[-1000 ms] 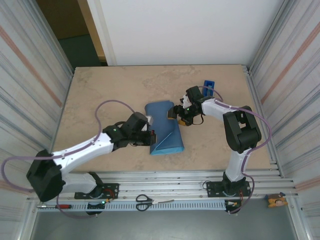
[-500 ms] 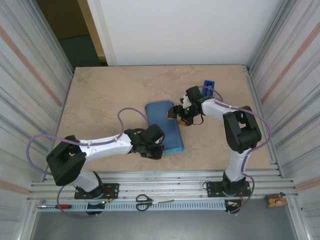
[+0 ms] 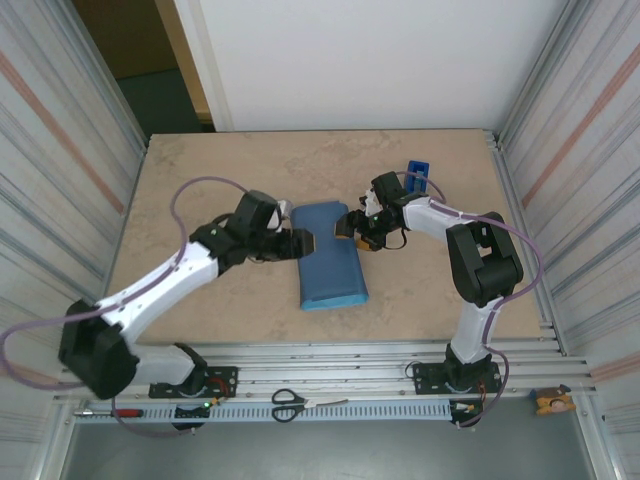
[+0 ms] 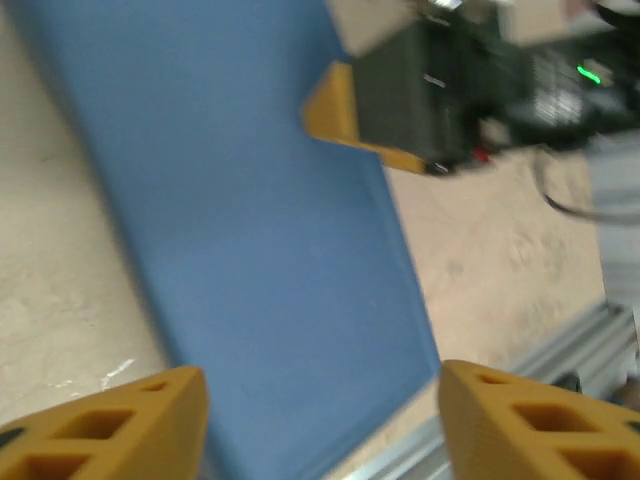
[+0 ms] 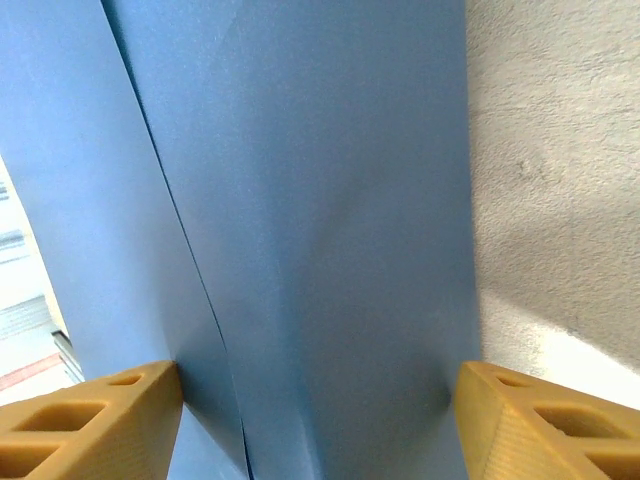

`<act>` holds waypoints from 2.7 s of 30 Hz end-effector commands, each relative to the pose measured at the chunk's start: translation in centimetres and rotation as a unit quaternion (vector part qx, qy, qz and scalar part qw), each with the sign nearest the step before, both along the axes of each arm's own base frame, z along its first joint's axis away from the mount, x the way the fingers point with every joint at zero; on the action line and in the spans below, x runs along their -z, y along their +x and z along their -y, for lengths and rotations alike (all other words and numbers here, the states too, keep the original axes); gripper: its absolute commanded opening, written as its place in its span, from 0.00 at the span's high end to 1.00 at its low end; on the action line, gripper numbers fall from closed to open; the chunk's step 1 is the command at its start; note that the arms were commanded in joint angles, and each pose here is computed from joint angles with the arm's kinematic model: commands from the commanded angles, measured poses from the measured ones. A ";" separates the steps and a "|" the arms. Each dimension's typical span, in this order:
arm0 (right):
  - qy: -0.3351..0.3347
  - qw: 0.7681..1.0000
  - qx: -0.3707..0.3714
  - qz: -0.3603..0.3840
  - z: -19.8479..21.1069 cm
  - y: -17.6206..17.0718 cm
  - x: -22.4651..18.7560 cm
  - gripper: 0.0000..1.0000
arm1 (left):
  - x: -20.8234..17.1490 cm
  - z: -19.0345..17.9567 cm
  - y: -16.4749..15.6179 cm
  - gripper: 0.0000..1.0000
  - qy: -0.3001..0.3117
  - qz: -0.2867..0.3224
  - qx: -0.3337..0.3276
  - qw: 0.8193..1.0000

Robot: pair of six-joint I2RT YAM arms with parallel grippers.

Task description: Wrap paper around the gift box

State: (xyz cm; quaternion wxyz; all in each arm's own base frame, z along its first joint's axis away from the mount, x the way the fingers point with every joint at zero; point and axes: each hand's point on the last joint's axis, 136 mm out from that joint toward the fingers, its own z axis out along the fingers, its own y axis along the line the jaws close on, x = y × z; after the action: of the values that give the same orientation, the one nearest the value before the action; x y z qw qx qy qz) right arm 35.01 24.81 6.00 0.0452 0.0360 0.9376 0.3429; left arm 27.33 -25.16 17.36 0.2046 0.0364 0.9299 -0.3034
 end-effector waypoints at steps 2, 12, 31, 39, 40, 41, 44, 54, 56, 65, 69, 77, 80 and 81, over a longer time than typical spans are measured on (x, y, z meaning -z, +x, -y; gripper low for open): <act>-0.089 0.993 0.016 -0.081 2.8 -3.7 4.6 0.30 | 3.9 -0.4 2.0 0.28 0.025 -0.069 0.001 0.997; -0.065 0.994 0.025 -0.085 2.1 -4.1 4.4 0.30 | 8.2 2.8 5.9 0.16 0.018 -0.110 0.027 0.993; -0.001 1.000 0.023 -0.007 2.3 -0.4 -2.3 0.21 | 15.2 0.5 3.4 0.23 0.114 -0.168 0.057 0.978; 0.029 0.999 -0.008 -0.013 2.3 -2.4 -2.2 0.17 | 15.7 0.6 3.4 0.24 0.123 -0.171 0.071 0.975; 0.035 0.999 -0.014 -0.014 1.9 -2.5 -2.3 0.17 | 15.7 0.6 3.4 0.24 0.123 -0.170 0.072 0.975; 0.035 0.999 -0.019 -0.015 1.7 -2.7 -2.1 0.17 | 15.8 0.6 3.4 0.24 0.123 -0.170 0.073 0.975; 0.012 0.999 -0.026 -0.030 1.5 -3.0 -0.7 0.18 | 15.7 0.6 3.4 0.24 0.125 -0.170 0.074 0.975; -0.063 0.994 -0.009 -0.084 4.0 -5.5 4.4 0.40 | 13.7 1.5 4.0 0.23 0.103 -0.158 0.077 0.979; -0.066 0.994 -0.008 -0.088 4.2 -5.9 4.6 0.40 | 12.1 1.9 4.5 0.20 0.087 -0.147 0.076 0.982; -0.061 0.994 -0.003 -0.091 4.1 -5.9 4.7 0.40 | 9.1 2.1 5.2 0.09 0.055 -0.119 0.045 0.990; -0.060 0.994 0.000 -0.091 4.1 -5.9 4.8 0.40 | 9.3 2.2 4.8 0.05 0.029 -0.113 0.028 0.993; -0.059 0.994 0.001 -0.095 4.0 -6.0 5.0 0.40 | 10.2 2.7 4.3 0.02 0.024 -0.116 0.032 0.992; -0.061 0.993 0.001 -0.097 4.1 -6.1 5.2 0.40 | 10.3 2.9 4.2 0.02 0.017 -0.119 0.030 0.992; -0.061 0.993 0.001 -0.097 4.1 -6.1 5.3 0.40 | 10.3 3.0 4.2 0.02 0.015 -0.117 0.029 0.993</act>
State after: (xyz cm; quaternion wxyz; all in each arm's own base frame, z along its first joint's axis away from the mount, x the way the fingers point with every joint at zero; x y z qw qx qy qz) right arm 32.25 23.61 5.89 0.0244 0.0213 0.9298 0.3667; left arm 31.76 -27.79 6.53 0.0806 0.0341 0.9549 -0.2838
